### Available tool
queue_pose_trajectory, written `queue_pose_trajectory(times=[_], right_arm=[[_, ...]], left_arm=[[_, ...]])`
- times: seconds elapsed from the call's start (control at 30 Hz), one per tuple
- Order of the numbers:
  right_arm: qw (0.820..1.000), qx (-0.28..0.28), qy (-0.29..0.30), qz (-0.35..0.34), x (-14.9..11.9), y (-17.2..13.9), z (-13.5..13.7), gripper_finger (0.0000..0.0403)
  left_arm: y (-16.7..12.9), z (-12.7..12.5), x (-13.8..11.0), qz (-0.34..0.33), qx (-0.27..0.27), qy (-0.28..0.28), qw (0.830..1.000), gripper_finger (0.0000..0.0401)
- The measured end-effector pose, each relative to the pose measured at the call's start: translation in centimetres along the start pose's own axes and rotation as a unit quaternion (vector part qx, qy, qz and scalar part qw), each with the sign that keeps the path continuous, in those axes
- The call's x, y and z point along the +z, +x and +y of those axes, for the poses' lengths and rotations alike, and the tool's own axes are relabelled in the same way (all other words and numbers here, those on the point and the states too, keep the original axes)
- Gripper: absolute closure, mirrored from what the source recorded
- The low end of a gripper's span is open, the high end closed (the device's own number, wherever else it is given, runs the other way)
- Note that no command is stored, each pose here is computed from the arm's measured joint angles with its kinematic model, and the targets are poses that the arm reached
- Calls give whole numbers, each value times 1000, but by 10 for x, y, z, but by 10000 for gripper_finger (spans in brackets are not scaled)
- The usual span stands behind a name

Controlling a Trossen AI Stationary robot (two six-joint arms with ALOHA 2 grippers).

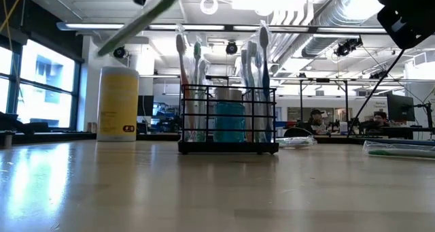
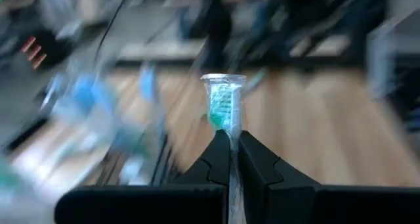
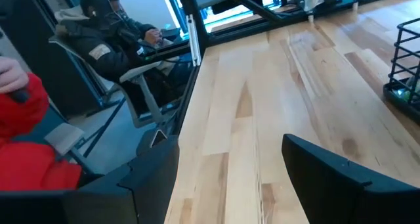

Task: Pick & Place toothbrushing station
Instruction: Put the green toothbrush into the wire organizer

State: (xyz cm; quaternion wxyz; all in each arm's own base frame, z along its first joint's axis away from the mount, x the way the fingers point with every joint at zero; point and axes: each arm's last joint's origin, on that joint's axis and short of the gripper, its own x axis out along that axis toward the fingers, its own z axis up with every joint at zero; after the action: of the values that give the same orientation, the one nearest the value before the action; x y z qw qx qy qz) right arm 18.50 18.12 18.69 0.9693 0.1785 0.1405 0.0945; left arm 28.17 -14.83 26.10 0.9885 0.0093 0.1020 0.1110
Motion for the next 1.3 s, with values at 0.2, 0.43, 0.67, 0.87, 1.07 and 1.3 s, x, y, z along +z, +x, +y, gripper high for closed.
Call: queue_pose_trajectory(times=[0.2, 0.43, 0.67, 0.87, 1.07, 1.3], right_arm=[[1000, 4, 13, -1, -2, -2, 4, 141], [999, 4, 34, 11, -22, 5, 8, 141], [998, 22, 56, -4, -32, 13, 12, 141], [998, 36, 60, -8, -37, 11, 17, 141], [997, 31, 66, -17, -39, 7, 22, 141], [997, 30, 68, -18, -40, 5, 24, 141]], left_arm=[[-10, 19, 5, -155, -55, -10, 986, 400], [10, 41, 1, -238, -103, -31, 965, 396], [39, 67, -5, -280, -108, -19, 954, 399], [56, 90, -10, -279, -132, -27, 951, 399], [68, 92, -26, -250, -135, -43, 958, 399], [74, 90, -34, -234, -137, -48, 961, 399]])
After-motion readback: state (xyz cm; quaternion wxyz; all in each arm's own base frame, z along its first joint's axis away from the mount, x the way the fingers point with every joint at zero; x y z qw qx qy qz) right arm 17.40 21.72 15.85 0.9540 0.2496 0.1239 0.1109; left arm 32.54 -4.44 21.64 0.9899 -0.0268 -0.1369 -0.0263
